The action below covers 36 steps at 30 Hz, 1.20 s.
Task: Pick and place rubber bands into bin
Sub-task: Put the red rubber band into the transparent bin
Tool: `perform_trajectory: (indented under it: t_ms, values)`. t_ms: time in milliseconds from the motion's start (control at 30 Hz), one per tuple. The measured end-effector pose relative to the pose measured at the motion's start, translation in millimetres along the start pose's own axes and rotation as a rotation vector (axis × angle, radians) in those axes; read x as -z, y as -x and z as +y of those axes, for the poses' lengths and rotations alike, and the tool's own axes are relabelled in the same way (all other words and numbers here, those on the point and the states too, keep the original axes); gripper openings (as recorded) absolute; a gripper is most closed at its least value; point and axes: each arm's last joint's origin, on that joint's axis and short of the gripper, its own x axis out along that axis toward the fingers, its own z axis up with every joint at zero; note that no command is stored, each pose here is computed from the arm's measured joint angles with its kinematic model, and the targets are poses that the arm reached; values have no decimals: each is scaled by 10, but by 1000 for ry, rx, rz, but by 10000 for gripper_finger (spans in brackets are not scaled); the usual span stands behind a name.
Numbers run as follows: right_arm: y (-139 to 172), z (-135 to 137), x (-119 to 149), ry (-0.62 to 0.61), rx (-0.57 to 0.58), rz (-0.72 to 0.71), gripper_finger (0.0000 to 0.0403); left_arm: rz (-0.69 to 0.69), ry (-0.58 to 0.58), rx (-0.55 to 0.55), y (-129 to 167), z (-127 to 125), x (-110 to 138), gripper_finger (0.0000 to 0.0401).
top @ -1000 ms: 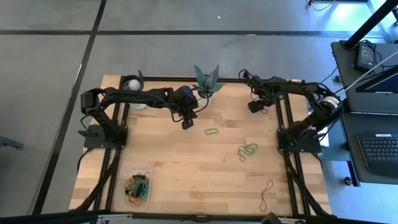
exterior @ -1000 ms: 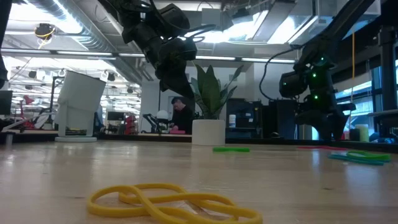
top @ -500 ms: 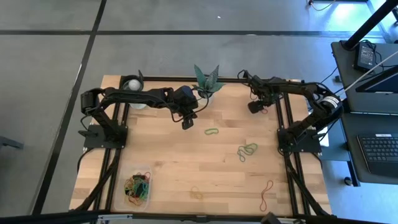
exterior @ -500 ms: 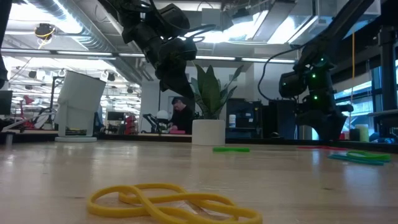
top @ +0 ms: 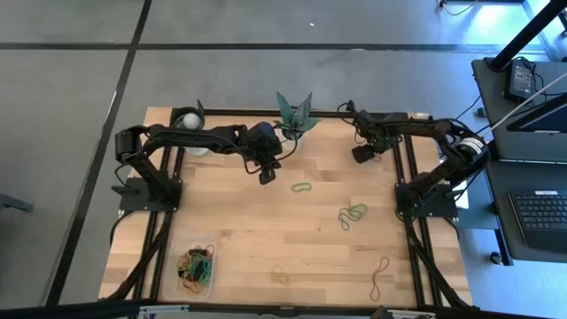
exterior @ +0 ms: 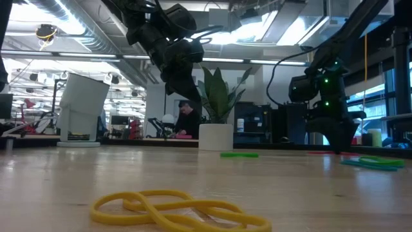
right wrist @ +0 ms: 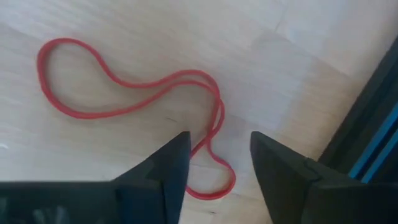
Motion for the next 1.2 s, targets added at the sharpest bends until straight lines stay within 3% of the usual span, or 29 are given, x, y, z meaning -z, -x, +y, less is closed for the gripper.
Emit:
perform_trajectory:
  t_ms: [133,233,300,400,533,633,833,1033,1200]
  values:
    - [-44,76,78,28,-2,-4,108,-3,28,0,0,0,-3,6]
    - [-90,133,148,22,-35,-9,37,-7,113,1,0,0,-7,8]
    - [-108,132,177,0,-52,-9,12,-7,177,1,0,0,-7,9]
    - [-63,139,221,1,-70,-8,11,-7,226,0,0,0,-7,10]
    - [195,148,344,8,-214,11,3,-36,223,-41,-1,11,-27,10]
    - [552,137,319,-34,-304,-184,3,-51,222,-77,0,22,-37,10]
    - [1103,94,683,-45,-466,-414,2,-83,229,-149,4,44,-57,10]
    - [1425,77,1075,-25,-665,-549,1,-129,231,-138,5,29,-102,6]
    - [1574,152,1269,22,-762,-639,1,-180,293,-117,5,-5,-146,8]
